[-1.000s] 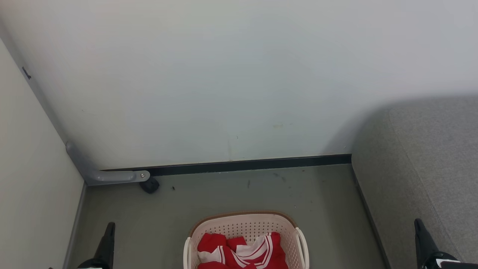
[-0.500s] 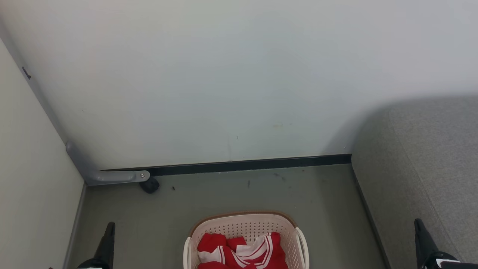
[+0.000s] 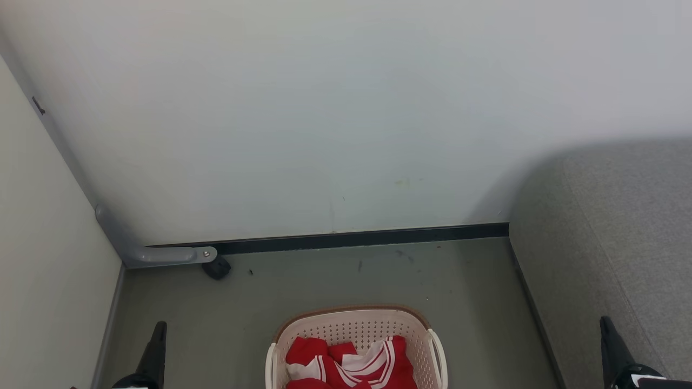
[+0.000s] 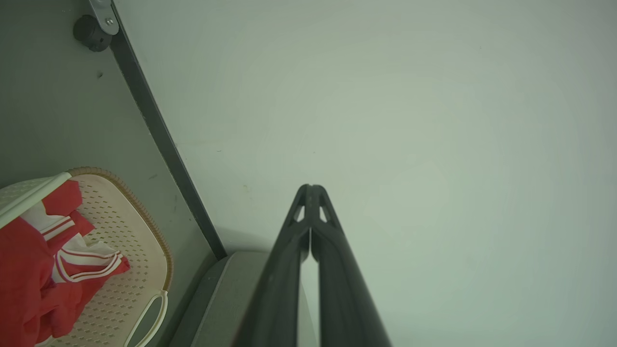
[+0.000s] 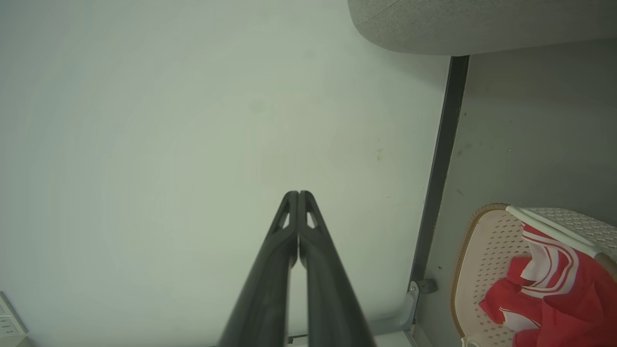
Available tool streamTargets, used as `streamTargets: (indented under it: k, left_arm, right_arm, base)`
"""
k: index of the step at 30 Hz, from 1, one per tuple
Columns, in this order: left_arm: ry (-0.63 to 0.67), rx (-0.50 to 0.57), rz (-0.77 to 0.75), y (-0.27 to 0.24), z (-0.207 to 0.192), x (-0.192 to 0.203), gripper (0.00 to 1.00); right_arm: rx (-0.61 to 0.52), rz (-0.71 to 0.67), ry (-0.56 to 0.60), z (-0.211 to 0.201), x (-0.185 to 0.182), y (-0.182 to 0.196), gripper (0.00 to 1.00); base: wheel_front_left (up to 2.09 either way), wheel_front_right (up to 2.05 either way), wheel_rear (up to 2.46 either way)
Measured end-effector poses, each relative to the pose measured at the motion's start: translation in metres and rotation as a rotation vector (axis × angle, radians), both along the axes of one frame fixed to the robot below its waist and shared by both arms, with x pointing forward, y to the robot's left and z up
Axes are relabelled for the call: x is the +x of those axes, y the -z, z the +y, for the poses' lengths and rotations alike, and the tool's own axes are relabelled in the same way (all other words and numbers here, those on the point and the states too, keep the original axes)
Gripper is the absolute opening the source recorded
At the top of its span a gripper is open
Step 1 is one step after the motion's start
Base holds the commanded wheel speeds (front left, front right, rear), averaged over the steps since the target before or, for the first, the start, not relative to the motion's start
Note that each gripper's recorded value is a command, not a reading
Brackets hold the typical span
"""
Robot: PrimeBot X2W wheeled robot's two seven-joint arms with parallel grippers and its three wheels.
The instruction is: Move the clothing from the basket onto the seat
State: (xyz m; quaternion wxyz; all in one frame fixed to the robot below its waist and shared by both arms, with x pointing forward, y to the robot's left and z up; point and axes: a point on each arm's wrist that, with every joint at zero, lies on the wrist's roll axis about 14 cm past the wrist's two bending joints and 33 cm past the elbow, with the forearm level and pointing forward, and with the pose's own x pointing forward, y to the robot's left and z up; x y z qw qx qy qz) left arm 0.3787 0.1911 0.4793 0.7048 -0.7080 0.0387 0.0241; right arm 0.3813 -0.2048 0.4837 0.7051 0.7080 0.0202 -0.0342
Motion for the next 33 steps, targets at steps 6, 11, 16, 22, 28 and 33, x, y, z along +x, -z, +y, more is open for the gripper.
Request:
streamTargets:
  k: [6, 11, 16, 22, 28, 33]
  left_arm:
    - [0.000, 0.000, 0.000, 0.0000, 0.0000, 0.0000, 0.00]
    - [0.000, 0.000, 0.000, 0.0000, 0.0000, 0.0000, 0.00]
    - [0.000, 0.000, 0.000, 0.0000, 0.0000, 0.0000, 0.00]
    - [0.000, 0.000, 0.000, 0.0000, 0.0000, 0.0000, 0.00]
    - [0.000, 0.000, 0.000, 0.0000, 0.0000, 0.0000, 0.00]
    - [0.000, 0.000, 0.000, 0.0000, 0.0000, 0.0000, 0.00]
  right_arm:
    - [0.000, 0.000, 0.000, 0.0000, 0.0000, 0.0000, 0.00]
    - [0.000, 0.000, 0.000, 0.0000, 0.0000, 0.0000, 0.00]
    - [0.000, 0.000, 0.000, 0.0000, 0.0000, 0.0000, 0.00]
    - [0.000, 0.000, 0.000, 0.0000, 0.0000, 0.0000, 0.00]
    - [0.000, 0.000, 0.000, 0.0000, 0.0000, 0.0000, 0.00]
    - [0.000, 0.000, 0.000, 0.0000, 0.0000, 0.0000, 0.00]
  base:
    - [0.00, 0.00, 0.00]
    - [0.00, 0.00, 0.00]
    - [0.00, 0.00, 0.00]
    - [0.00, 0.00, 0.00]
    - [0.00, 0.00, 0.00]
    - [0.00, 0.00, 0.00]
